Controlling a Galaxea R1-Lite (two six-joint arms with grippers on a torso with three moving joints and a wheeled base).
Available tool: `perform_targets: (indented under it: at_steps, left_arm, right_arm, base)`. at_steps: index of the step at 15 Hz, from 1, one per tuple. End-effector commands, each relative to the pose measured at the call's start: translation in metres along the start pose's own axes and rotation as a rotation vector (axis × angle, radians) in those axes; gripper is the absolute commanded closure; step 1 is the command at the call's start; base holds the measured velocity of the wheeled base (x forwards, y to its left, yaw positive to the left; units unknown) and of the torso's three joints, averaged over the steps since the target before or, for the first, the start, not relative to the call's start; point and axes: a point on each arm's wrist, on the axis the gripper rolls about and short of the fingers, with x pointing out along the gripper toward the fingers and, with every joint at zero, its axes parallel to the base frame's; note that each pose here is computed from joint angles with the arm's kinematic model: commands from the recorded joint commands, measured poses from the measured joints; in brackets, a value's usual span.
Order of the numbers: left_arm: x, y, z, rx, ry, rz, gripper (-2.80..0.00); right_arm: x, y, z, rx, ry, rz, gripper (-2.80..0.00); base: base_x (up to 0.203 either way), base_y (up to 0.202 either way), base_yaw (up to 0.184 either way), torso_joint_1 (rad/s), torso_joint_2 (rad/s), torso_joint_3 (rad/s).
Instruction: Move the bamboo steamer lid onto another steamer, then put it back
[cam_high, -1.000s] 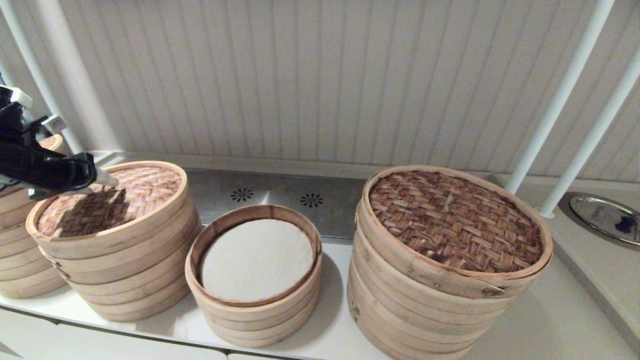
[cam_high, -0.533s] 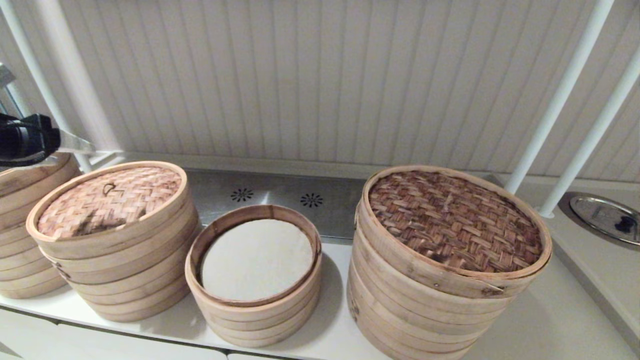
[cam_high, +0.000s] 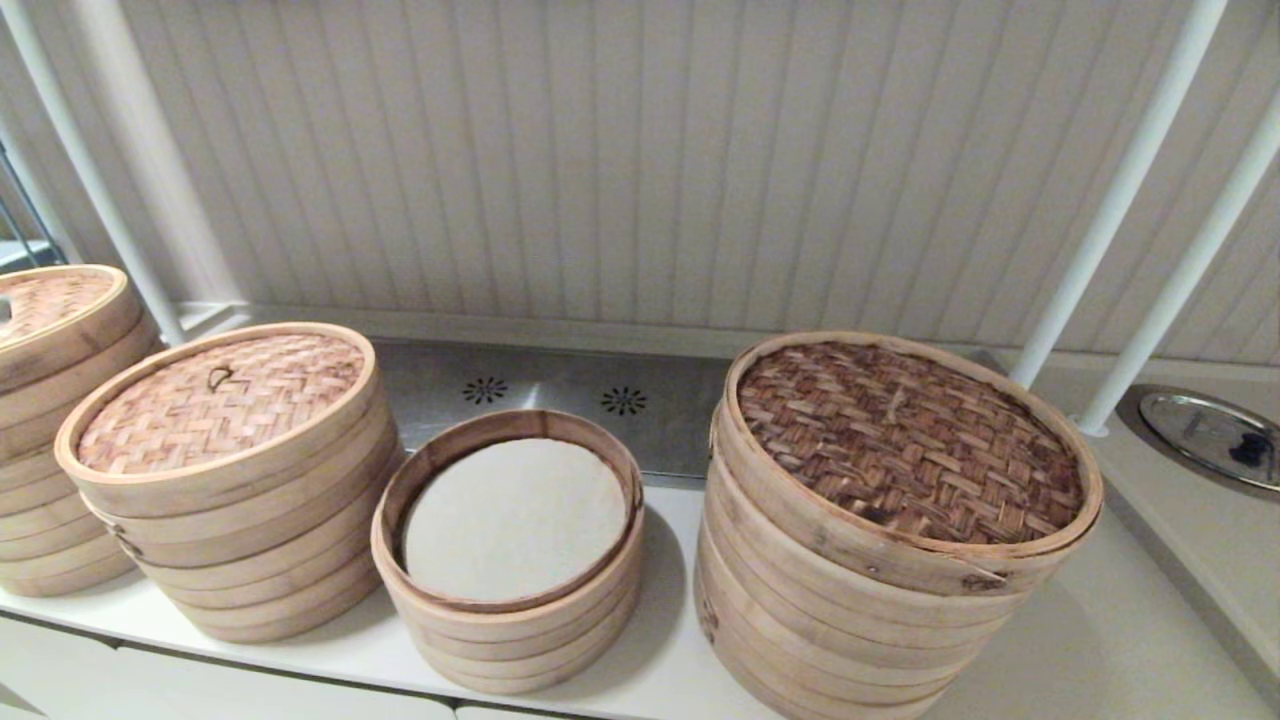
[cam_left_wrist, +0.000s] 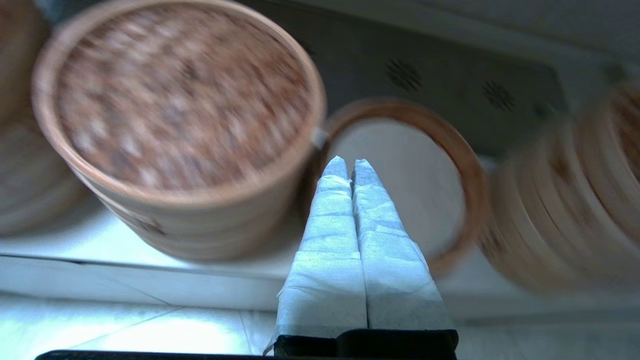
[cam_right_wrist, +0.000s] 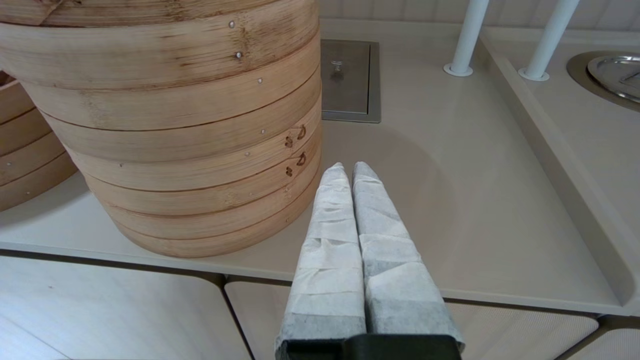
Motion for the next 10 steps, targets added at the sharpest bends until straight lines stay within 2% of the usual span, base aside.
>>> perform_targets:
  at_steps: [1, 4, 7, 8, 10]
  left_arm:
    - [-0.043, -0.023, -0.039, 0.050, -0.049, -0.048, 0.00]
    - [-0.061, -0.034, -0.101, 0.041, 0.038, -0.173, 0.00]
    - [-0.084, -0.042, -0.147, 0.075, 0.100, -0.370, 0.00]
    - [-0.085, -0.040, -0.166, 0.075, 0.127, -0.381, 0.00]
    - [-0.075, -0.032, -0.198, 0.086, 0.134, -0.306, 0.00]
  right_arm:
    - [0.000, 0.000, 0.000, 0.000, 0.001, 0.001, 0.00]
    - [0.000, 0.000, 0.000, 0.000, -0.001, 0.001, 0.00]
    - [0.000, 0.000, 0.000, 0.000, 0.001, 0.001, 0.00]
    - [0.000, 0.000, 0.000, 0.000, 0.001, 0.001, 0.00]
    - [0.000, 0.000, 0.000, 0.000, 0.001, 0.001, 0.00]
  base:
    - [0.000, 0.000, 0.000, 0.000, 0.00, 0.000]
    - [0.000, 0.000, 0.000, 0.000, 0.00, 0.000]
    - [0.000, 0.000, 0.000, 0.000, 0.00, 0.000]
    - [0.000, 0.000, 0.000, 0.000, 0.00, 0.000]
    - [0.000, 0.000, 0.000, 0.000, 0.00, 0.000]
